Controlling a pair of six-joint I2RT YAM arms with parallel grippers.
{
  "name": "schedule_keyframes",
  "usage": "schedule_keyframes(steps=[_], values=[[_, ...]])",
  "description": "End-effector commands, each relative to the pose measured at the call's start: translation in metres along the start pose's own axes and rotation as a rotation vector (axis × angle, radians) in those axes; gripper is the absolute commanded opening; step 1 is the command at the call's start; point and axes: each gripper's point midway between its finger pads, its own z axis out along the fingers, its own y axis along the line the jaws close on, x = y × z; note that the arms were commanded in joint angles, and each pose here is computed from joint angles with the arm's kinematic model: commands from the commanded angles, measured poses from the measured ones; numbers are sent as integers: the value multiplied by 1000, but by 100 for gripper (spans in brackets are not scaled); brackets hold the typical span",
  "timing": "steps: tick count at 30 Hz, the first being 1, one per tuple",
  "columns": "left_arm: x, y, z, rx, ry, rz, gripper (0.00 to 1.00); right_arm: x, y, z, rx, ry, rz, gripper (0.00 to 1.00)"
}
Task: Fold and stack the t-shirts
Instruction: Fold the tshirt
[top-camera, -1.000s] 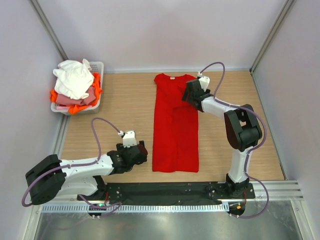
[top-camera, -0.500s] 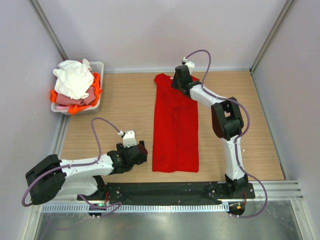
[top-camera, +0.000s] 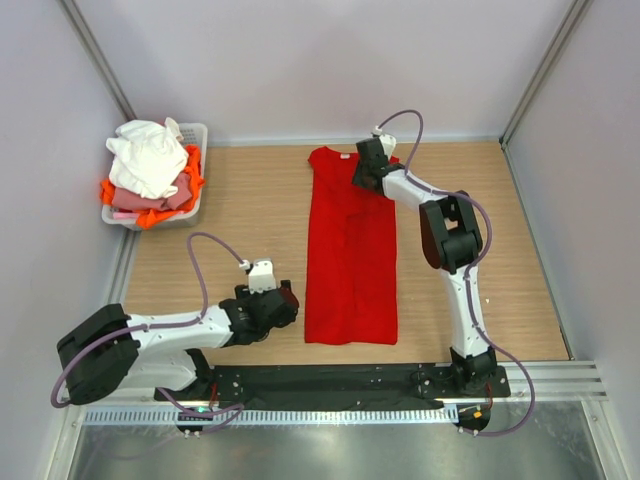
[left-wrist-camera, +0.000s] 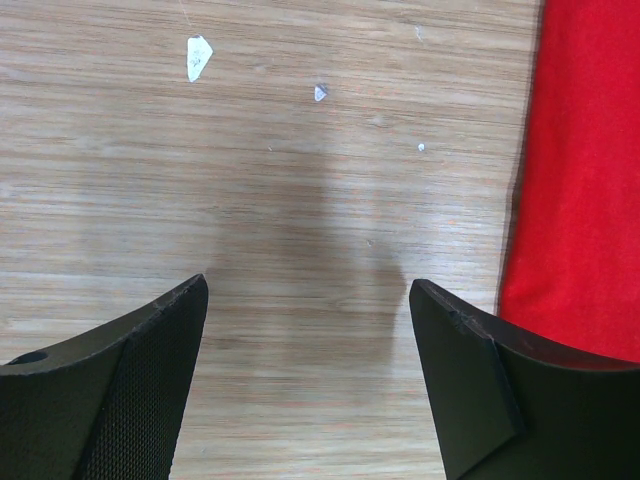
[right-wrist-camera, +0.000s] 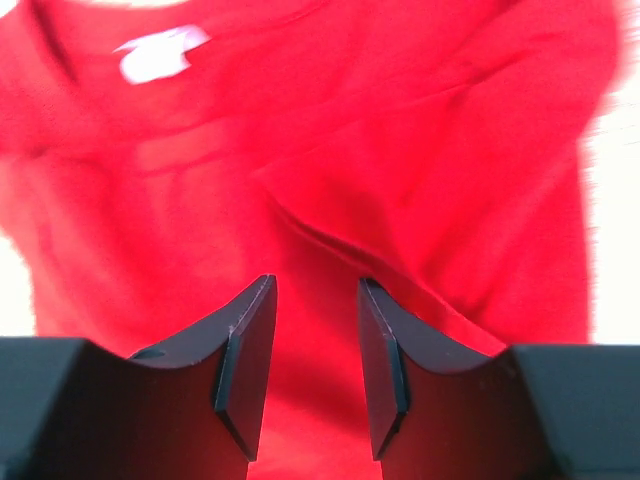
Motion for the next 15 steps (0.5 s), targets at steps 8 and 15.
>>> schedule_keyframes(steps=[8,15], values=[[-11,-7,0,0,-35,-24,82,-60,-50,-24,187,-152,51,44],[-10,-7,0,5,-34,-24,83,-82,-34,-109,63,-230,48,73]])
